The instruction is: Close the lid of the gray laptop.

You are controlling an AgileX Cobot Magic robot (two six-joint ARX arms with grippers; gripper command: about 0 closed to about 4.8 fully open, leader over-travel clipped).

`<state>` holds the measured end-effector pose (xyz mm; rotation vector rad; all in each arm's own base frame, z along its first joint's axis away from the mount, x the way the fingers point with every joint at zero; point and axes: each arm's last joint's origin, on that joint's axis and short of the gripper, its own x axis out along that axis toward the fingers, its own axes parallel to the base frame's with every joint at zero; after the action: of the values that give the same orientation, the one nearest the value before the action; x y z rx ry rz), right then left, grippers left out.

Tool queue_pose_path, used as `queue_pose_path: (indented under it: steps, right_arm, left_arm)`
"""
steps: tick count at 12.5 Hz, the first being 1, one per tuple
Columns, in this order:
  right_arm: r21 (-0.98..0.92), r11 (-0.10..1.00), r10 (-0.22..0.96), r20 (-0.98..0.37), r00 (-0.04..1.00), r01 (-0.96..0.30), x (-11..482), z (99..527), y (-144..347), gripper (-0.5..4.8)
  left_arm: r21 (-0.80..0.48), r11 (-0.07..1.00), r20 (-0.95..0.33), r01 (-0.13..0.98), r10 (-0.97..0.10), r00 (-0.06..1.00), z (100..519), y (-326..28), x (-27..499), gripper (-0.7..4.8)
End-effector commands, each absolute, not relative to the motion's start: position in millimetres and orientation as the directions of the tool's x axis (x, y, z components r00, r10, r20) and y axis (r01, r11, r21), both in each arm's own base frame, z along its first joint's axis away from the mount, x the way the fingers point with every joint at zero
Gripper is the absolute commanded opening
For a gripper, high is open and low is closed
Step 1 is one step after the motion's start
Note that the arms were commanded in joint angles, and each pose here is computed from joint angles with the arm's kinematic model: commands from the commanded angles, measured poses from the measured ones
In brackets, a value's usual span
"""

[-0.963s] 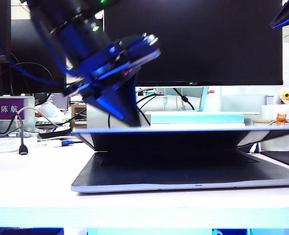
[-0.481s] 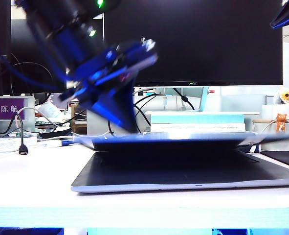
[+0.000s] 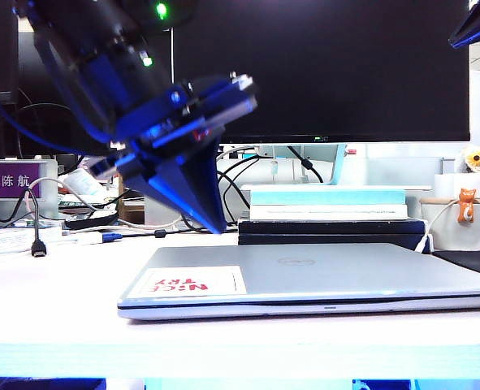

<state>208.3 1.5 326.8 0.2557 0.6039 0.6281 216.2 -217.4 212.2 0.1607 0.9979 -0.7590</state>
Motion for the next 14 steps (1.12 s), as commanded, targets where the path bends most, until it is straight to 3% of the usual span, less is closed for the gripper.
queue_pose_path:
  steps: [1,3,5,7,9,14]
  right_arm:
    - [0.391,0.781,0.624,-0.438,0.648,-0.487,208,329,2,-0.06]
    - [0.392,0.781,0.623,-0.438,0.649,-0.486,207,330,2,-0.06]
    - [0.403,0.781,0.624,-0.450,0.640,-0.478,202,330,2,-0.06]
    - [0.375,0.783,0.621,-0.420,0.662,-0.496,191,338,3,-0.06]
    - [0.325,0.792,0.609,-0.366,0.704,-0.516,162,355,5,-0.06]
    - [0.181,0.870,0.493,-0.272,0.827,-0.459,102,375,7,-0.06]
  left_arm:
    - [-0.098,0.760,-0.645,0.642,-0.540,0.541,277,-184,205,-0.05]
    - [-0.043,0.823,-0.581,0.566,-0.482,0.656,313,-129,194,-0.05]
    - [-0.011,0.894,-0.418,0.448,-0.411,0.810,351,-53,170,-0.05]
    - [0.024,0.924,-0.377,0.381,-0.345,0.859,353,-33,160,-0.05]
    - [-0.015,0.937,-0.366,0.348,-0.329,0.871,329,-16,146,-0.05]
    - [-0.065,0.948,-0.304,0.313,-0.317,0.898,304,-12,123,-0.05]
